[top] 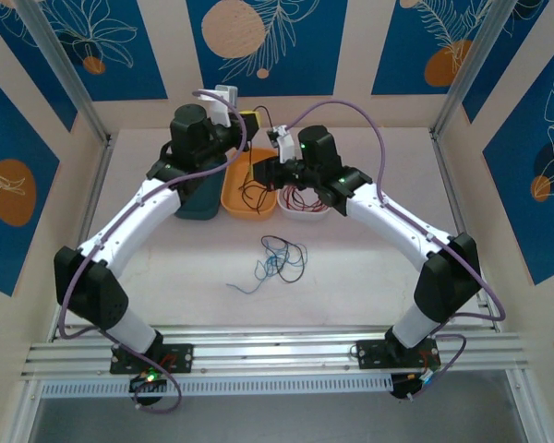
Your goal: Untangle the cables
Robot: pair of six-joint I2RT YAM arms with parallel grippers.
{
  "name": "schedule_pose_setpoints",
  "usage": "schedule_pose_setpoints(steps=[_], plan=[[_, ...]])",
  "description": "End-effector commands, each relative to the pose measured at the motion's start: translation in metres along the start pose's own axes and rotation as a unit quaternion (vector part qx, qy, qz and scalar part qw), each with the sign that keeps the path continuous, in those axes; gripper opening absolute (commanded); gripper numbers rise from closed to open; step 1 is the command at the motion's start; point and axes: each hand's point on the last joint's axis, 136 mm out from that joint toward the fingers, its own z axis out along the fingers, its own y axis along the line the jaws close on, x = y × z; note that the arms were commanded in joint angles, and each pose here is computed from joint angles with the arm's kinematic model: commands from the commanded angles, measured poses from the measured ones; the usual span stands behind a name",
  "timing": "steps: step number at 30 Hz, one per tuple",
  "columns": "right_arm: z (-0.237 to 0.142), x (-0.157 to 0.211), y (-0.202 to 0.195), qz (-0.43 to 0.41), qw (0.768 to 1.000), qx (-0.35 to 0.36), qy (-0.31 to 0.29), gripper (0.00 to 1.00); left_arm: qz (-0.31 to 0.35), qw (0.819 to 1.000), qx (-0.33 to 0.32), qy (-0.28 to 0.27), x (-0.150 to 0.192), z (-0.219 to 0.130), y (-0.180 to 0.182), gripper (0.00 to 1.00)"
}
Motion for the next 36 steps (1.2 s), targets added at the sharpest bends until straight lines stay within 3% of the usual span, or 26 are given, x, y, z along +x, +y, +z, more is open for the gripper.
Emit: schedule_pose_setpoints(steps=[1,4,10,20,36], plan=[[0.014,-0.005,-0.006,0.015,1.000,0.022,-0.008,0.00,-0.024,0.998,-0.049,-0.016,0.008,0.011,0.023,0.00],[0.020,-0.009,-0.046,0.047,0.995,0.090,-0.020,0.00,-0.038,0.995,-0.083,-0.026,0.018,0.012,0.041,0.00],[0.039,0.003,-0.091,0.117,0.987,0.110,-0.001,0.00,-0.055,0.986,-0.155,-0.020,0.044,0.010,0.081,0.00],[0.085,0.021,-0.156,0.190,0.966,0.172,0.019,0.00,-0.081,0.977,-0.197,0.021,0.109,0.034,0.129,0.00],[0.109,0.051,-0.193,0.193,0.950,0.234,0.069,0.00,-0.103,0.966,-0.226,0.074,0.188,0.052,0.184,0.00]])
